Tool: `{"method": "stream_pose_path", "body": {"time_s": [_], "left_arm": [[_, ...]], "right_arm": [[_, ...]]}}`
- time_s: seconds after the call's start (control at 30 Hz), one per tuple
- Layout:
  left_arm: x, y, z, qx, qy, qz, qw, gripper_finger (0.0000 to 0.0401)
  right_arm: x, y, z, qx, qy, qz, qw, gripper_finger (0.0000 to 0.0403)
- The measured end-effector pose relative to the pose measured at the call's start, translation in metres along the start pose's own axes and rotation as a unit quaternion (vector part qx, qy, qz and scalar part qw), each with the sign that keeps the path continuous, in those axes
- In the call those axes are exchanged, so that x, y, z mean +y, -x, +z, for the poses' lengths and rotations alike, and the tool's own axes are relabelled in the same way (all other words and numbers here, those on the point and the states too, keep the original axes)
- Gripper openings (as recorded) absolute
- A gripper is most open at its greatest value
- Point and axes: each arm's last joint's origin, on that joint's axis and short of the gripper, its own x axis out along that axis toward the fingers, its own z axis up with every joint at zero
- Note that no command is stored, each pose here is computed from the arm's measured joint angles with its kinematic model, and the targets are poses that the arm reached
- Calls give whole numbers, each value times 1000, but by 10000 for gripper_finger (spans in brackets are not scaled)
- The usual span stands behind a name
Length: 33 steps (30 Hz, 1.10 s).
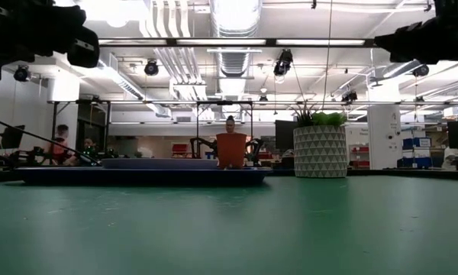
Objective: Pick and place plate/cup/fork/spoon on tray
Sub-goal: Return to Home Position
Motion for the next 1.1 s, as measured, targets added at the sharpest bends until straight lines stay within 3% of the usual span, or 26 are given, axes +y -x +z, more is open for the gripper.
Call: {"method": "stream_pose_path", "body": {"time_s": [0.37,0.53,0.7,0.8,1.1], "left_arm": [[0,-1,0,-3,-1,0,1000,0],[-1,0,-18,-27,-26,1,999,0],[0,-2,-13,-54,-36,3,998,0],[0,-3,-8,-80,-46,5,996,0],[1,-4,-9,-78,-45,5,996,0]], "right_arm": [[9,-5,-12,-53,14,60,997,8],[14,-9,-25,-64,-12,66,996,8],[18,-8,-22,-86,-68,145,983,8],[18,-8,-22,-82,-100,149,980,9],[18,-9,-24,-75,-94,150,981,9]]}}
